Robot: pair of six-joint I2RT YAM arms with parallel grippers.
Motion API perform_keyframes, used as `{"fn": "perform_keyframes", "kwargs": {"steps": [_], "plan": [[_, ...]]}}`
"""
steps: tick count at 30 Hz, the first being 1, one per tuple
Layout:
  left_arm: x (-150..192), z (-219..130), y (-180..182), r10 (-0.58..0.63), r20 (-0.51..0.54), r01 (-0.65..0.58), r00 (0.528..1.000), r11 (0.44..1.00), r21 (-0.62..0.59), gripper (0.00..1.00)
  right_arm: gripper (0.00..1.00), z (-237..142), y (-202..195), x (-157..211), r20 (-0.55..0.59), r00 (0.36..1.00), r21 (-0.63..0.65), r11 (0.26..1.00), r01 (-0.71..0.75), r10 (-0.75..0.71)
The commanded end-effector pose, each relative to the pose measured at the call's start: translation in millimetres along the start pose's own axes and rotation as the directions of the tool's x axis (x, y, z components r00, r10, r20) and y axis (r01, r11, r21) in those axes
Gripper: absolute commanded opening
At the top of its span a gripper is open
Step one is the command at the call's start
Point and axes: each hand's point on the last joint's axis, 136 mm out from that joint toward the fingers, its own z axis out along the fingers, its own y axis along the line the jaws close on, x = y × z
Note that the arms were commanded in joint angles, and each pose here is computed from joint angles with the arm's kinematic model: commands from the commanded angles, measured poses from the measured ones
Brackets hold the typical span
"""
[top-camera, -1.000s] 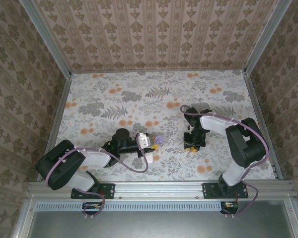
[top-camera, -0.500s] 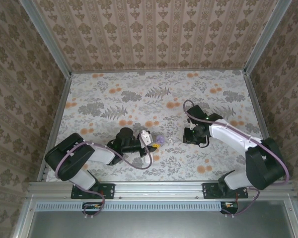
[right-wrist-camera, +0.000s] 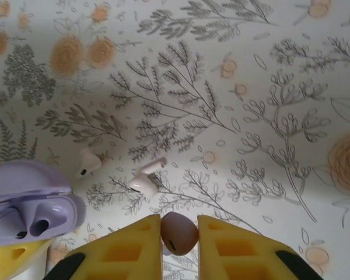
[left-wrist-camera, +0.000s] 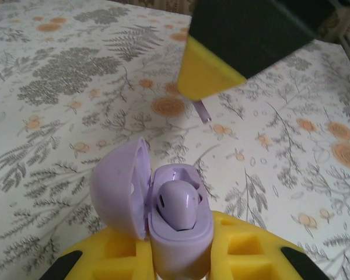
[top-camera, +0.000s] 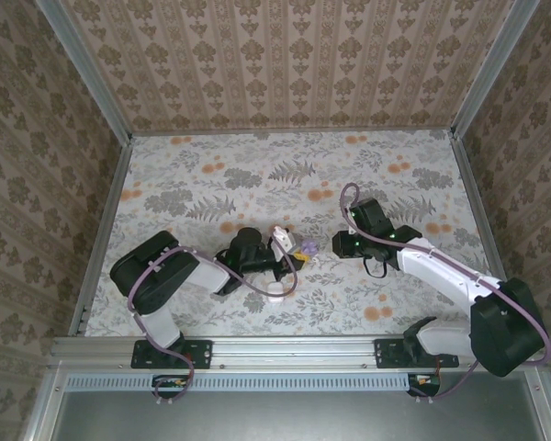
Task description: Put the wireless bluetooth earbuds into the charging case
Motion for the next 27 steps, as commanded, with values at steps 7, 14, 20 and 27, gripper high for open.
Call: {"fn": "perform_keyframes", "kwargs": {"steps": [7, 14, 20, 27], "plan": [[-12.3, 13.4, 12.4, -0.072, 0.009, 0.072, 0.997, 0.997, -0.034, 0.07, 0.19, -1.9, 19.4, -22.8, 0.153, 0.982, -0.077, 0.99, 0.121, -0.108], [-12.4, 15.3, 17.5, -0.096, 0.022, 0.097, 0.995, 0.994, -0.054, 0.07, 0.19, -8.8, 31.2, -28.1, 0.202, 0.966, -0.119, 0.976, 0.185, -0.158], [-16.5, 14.9, 18.5, -0.107, 0.043, 0.109, 0.993, 0.993, -0.053, 0.07, 0.19, -14.9, 42.6, -28.2, 0.251, 0.948, -0.154, 0.959, 0.24, -0.196], [-23.6, 11.6, 18.5, -0.114, 0.084, 0.117, 0.99, 0.992, -0.036, 0.07, 0.19, -18.8, 51.7, -28.1, 0.287, 0.928, -0.156, 0.945, 0.288, -0.236]]}}
